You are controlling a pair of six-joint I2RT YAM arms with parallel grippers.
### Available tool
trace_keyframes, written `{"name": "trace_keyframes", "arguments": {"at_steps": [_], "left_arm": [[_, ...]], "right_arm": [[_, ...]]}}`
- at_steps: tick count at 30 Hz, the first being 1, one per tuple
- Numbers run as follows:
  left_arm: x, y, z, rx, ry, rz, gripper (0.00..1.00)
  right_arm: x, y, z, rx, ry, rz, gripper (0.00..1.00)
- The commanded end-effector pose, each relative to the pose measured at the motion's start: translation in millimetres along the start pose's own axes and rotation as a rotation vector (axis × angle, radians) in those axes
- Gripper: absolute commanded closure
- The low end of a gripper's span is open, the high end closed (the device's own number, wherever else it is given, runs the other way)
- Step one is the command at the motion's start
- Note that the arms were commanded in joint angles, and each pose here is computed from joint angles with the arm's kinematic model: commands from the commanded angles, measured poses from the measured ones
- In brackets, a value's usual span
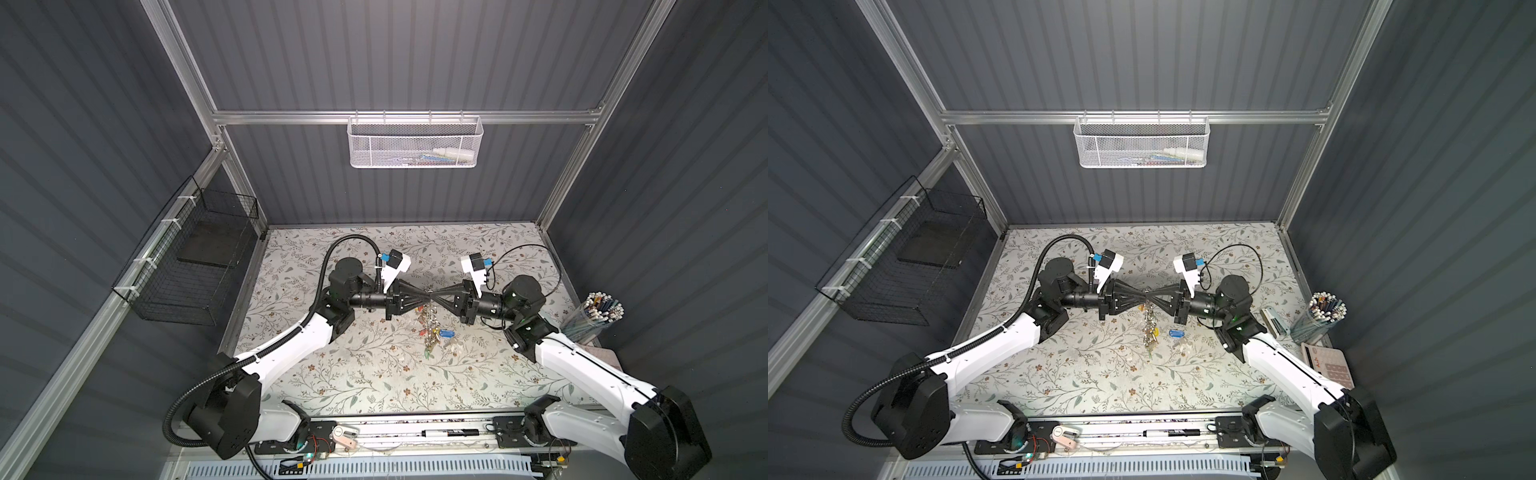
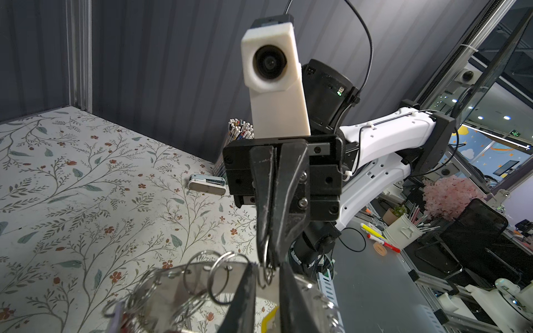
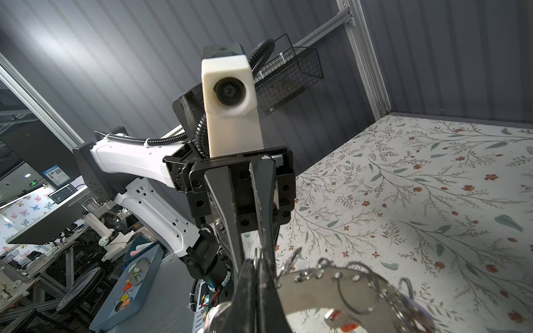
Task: Put the keys on the keyring
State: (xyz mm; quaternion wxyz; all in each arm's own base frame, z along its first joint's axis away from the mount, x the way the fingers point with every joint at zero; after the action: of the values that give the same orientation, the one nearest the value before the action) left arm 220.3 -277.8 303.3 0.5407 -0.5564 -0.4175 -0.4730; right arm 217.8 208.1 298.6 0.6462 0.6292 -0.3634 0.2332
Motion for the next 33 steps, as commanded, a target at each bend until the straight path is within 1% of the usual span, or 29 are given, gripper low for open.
{"name": "trace_keyframes", "arguments": {"at_steps": [1, 7, 12, 16, 18, 19, 20, 21, 24, 31, 33], "left_arm": [[10.0, -3.1, -3.3, -0.035, -0.015, -0.020, 0.84], [10.6, -2.4, -3.5, -0.032, -0.014, -0.018, 0.90], [8.7, -0.8, -3.9, -0.022, -0.008, -0.005, 1.00], [7.2, 5.5, -4.2, 0.026, 0.002, 0.016, 1.00], [6.7, 7.4, -3.8, 0.050, 0.010, 0.017, 1.00], [6.3, 7.8, -3.2, 0.060, 0.011, 0.013, 1.00], [6.0, 8.0, -2.5, 0.072, 0.013, 0.010, 1.00], [5.4, 8.4, -1.4, 0.088, 0.013, 0.005, 1.00], [4.1, 7.0, 2.3, 0.121, 0.007, -0.022, 1.00], [-7.2, 4.2, 10.9, 0.182, -0.030, -0.102, 1.00], [-10.6, 4.8, 12.6, 0.201, -0.040, -0.123, 1.00]], "right_arm": [[5.1, 7.7, -0.2, 0.032, -0.019, 0.041, 1.00], [5.2, 8.2, -0.1, 0.035, -0.018, 0.043, 1.00], [4.7, 8.8, 0.0, 0.041, -0.016, 0.047, 1.00], [4.1, 7.9, 0.0, 0.037, -0.010, 0.046, 1.00], [3.4, 7.1, -0.2, 0.032, -0.003, 0.044, 0.95], [4.0, 8.0, 0.0, 0.029, 0.000, 0.046, 0.89], [4.9, 9.0, 0.8, 0.025, -0.001, 0.048, 0.81], [6.3, 9.9, 2.5, 0.018, -0.005, 0.048, 0.75], [13.4, 9.2, 13.4, -0.016, -0.050, 0.040, 0.65], [18.8, -3.1, 33.5, -0.123, -0.137, -0.020, 0.52], [17.3, -6.6, 35.8, -0.150, -0.144, -0.033, 0.51]]}}
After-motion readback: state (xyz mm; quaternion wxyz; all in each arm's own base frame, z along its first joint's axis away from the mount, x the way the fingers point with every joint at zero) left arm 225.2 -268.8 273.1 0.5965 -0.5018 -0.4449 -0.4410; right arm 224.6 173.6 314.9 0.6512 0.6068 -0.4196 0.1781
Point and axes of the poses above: each gripper's point midway between its finger pads, its own z axis back along the fingers, its own y axis along the line the jaws close on, x = y × z, the point moved 6 cm from there along z, back along the fingers, and after that the axes turned 11 degrees about -z, right-handed, at the moved point
